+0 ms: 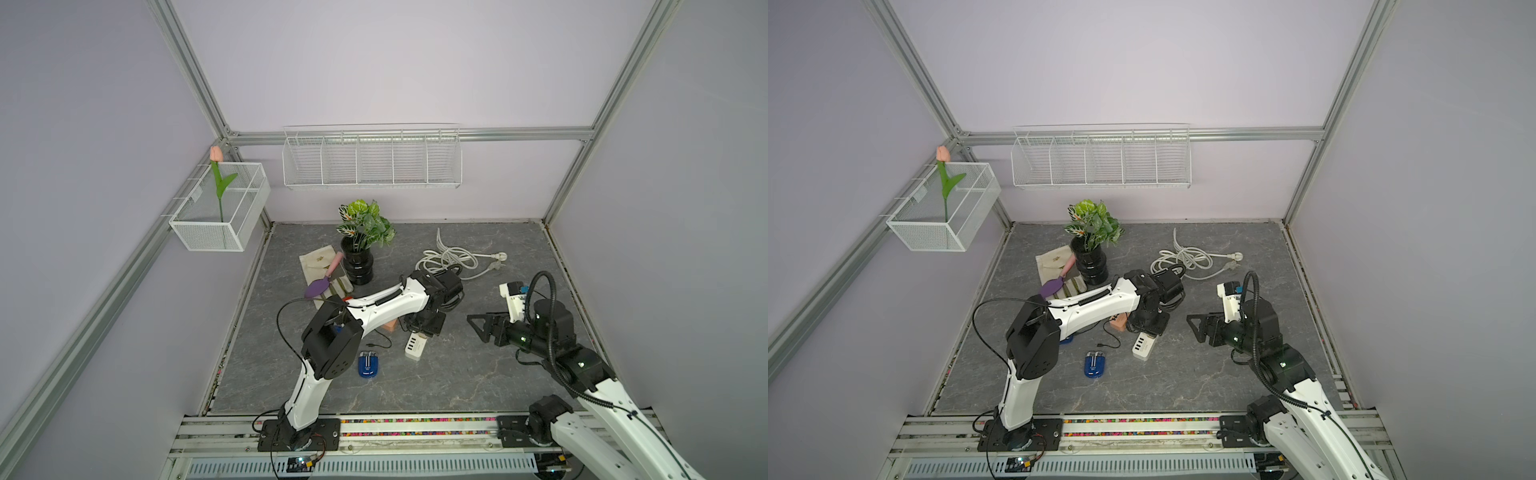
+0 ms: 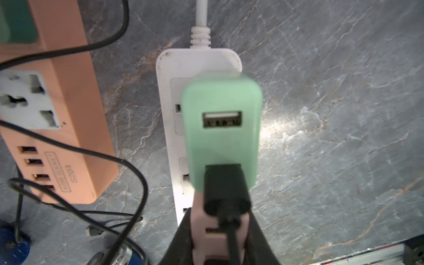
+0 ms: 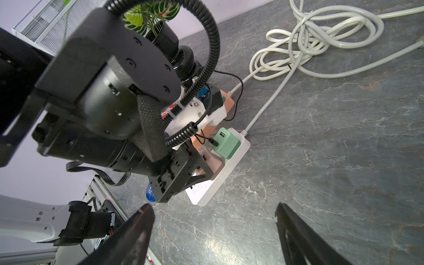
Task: Charge the electric shaver
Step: Insert the plug into the socket.
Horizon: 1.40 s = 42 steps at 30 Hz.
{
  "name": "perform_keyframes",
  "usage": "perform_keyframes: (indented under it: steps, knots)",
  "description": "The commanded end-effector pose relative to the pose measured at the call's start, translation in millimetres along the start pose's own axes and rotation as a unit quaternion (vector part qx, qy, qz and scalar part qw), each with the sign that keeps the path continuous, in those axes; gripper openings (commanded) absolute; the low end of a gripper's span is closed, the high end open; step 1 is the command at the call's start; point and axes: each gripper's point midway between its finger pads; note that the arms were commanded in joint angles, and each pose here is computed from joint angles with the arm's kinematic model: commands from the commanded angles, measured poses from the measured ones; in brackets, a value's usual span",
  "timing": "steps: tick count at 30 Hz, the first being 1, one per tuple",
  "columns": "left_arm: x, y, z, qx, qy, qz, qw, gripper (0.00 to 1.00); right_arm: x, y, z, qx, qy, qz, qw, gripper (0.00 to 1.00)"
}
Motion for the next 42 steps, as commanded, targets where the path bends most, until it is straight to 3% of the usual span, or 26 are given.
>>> perform_keyframes:
  steps: [1, 4, 10, 16, 21, 26, 31, 37, 42]
  knots:
    - [-11, 20, 1, 0.015, -0.002, 0.034, 0.999, 0.28, 0, 2, -5, -0.008, 0.001, -0.006, 1.0, 0.87]
    - [-5, -9, 1, 0.012, -0.007, 0.007, 1.0, 0.41, 2, 1, -7, -0.018, -0.001, -0.009, 1.0, 0.88]
    - [-2, -52, 3, 0.006, -0.013, -0.036, 0.999, 0.56, 10, -1, -7, -0.033, -0.007, -0.016, 0.999, 0.87]
    - [-7, -73, 6, -0.003, -0.026, -0.066, 0.997, 0.59, 21, -6, -1, -0.044, -0.023, -0.024, 0.998, 0.86]
    - [-6, -104, 24, -0.015, -0.075, -0.125, 0.989, 0.6, 29, -6, 20, -0.042, -0.068, -0.016, 0.997, 0.82]
    - [-15, -127, 68, -0.037, -0.199, -0.207, 0.957, 0.57, 4, 19, 50, -0.03, -0.168, 0.048, 0.984, 0.77]
    - [-45, -127, 125, -0.051, -0.322, -0.231, 0.917, 0.51, -40, 62, 91, 0.0, -0.259, 0.141, 0.956, 0.73]
    - [-92, -106, 170, -0.076, -0.453, -0.219, 0.861, 0.42, -98, 121, 105, 0.0, -0.281, 0.253, 0.926, 0.61]
    - [-128, -93, 179, -0.089, -0.514, -0.209, 0.828, 0.34, -131, 164, 100, -0.019, -0.275, 0.305, 0.912, 0.51]
Point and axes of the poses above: each gripper's point midway between its finger pads, its own y axis out along the fingers, its own z axis along the line the jaws close on, x = y × z, and after that the axes turned 14 degrees about y, right-handed
